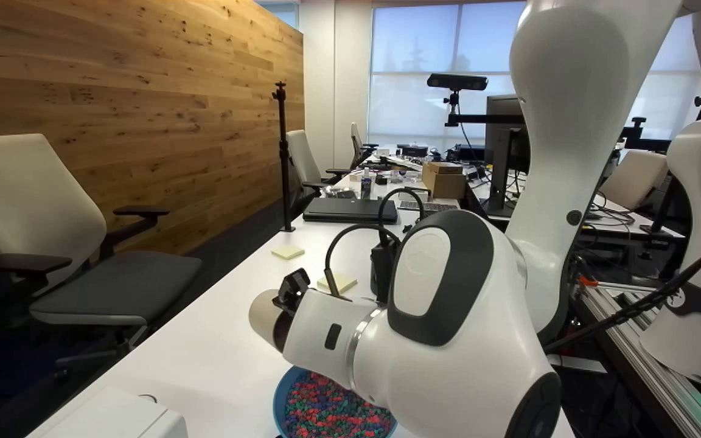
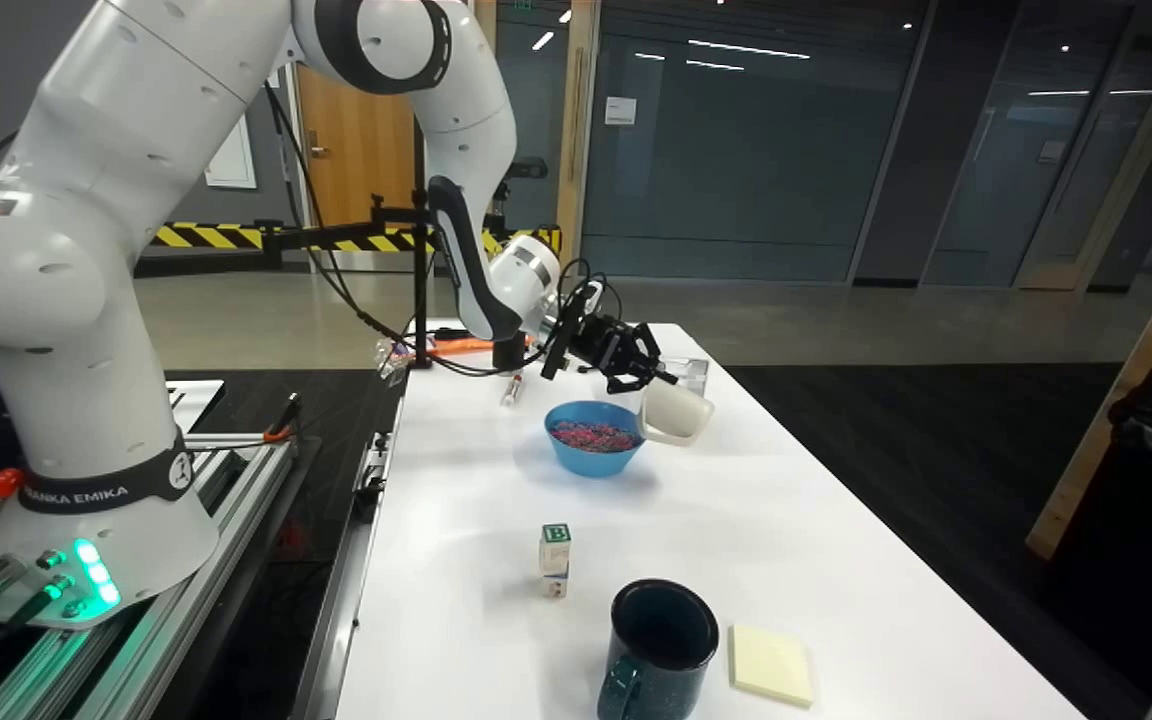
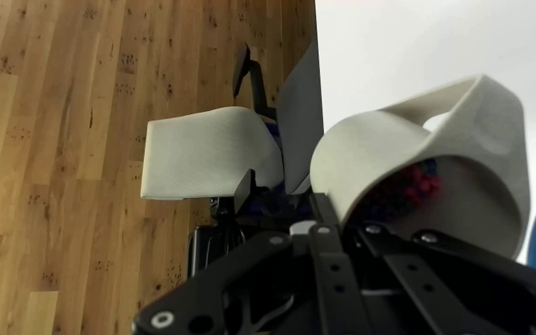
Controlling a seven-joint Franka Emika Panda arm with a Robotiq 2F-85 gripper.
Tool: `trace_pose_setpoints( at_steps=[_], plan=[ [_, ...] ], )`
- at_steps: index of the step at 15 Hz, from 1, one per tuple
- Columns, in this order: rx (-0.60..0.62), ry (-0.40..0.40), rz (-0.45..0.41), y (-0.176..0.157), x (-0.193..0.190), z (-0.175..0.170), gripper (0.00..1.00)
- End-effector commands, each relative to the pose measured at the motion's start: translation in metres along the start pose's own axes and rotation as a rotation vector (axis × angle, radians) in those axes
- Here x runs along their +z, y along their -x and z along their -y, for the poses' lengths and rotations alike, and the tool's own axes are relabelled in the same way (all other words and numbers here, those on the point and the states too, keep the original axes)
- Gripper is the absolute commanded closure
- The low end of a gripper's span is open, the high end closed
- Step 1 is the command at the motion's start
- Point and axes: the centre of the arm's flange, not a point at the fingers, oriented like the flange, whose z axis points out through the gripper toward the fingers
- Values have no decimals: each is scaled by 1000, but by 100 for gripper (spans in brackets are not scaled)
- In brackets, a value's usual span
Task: Pour the contents of the white cu into the blue bowl
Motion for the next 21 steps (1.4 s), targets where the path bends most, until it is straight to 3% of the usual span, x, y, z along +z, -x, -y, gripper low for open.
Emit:
trace_pose_setpoints(
  at_steps=[1, 10, 13, 17, 18, 21],
  plan=[
    [20, 70, -15, 6, -7, 4, 99],
    [36, 143, -41, 12, -16, 13, 99],
    [23, 93, -23, 6, -13, 13, 94],
    [18, 88, -27, 6, -15, 16, 94],
    [19, 88, -27, 6, -15, 16, 99],
    [30, 155, -35, 7, -17, 20, 99]
  ],
)
